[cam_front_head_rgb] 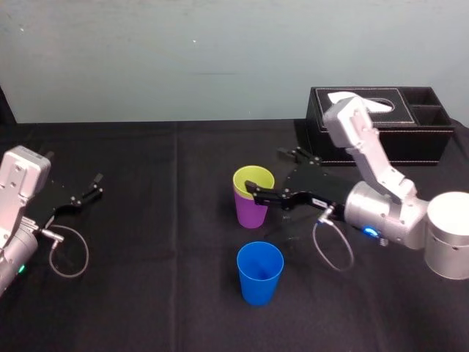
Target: Stack the three plastic cups sequentially using one hand.
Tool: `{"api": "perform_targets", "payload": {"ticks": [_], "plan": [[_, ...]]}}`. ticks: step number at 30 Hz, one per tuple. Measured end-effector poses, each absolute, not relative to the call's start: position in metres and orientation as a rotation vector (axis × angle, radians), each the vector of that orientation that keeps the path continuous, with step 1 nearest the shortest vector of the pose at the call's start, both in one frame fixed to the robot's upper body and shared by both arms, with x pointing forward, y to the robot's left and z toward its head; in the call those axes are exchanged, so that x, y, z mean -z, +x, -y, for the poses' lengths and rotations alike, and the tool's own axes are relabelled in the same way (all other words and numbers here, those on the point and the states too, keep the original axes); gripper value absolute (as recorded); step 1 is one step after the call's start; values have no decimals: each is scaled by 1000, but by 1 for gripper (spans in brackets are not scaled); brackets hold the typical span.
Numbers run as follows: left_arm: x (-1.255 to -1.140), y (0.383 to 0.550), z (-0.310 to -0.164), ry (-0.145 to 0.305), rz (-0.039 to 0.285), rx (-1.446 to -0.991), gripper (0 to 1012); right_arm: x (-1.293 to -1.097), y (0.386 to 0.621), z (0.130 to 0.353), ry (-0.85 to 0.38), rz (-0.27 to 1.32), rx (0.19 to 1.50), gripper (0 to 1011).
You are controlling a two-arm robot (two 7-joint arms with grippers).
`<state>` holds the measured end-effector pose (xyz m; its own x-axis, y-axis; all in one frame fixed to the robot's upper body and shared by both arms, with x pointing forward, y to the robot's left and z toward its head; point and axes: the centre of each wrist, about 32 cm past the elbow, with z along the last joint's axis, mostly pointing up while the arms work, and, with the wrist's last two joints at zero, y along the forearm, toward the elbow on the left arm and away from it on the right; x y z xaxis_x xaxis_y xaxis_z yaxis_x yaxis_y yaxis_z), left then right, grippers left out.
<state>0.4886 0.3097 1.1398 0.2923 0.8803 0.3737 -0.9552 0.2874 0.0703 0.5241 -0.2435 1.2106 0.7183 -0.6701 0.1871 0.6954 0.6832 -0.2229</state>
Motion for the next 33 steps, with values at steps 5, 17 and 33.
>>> {"api": "perform_targets", "payload": {"ticks": [5,17,33], "plan": [[-1140,489,-310,304,285,-1248,1010,-1214,513,259,-266,71,765,1003],[-1140,489,-310,304,285,-1248,1010,-1209,477,307,-238,16,679,1003],[-1140,489,-310,305,285,-1248,1010,-1192,454,323,-275,41,573,1003]]}}
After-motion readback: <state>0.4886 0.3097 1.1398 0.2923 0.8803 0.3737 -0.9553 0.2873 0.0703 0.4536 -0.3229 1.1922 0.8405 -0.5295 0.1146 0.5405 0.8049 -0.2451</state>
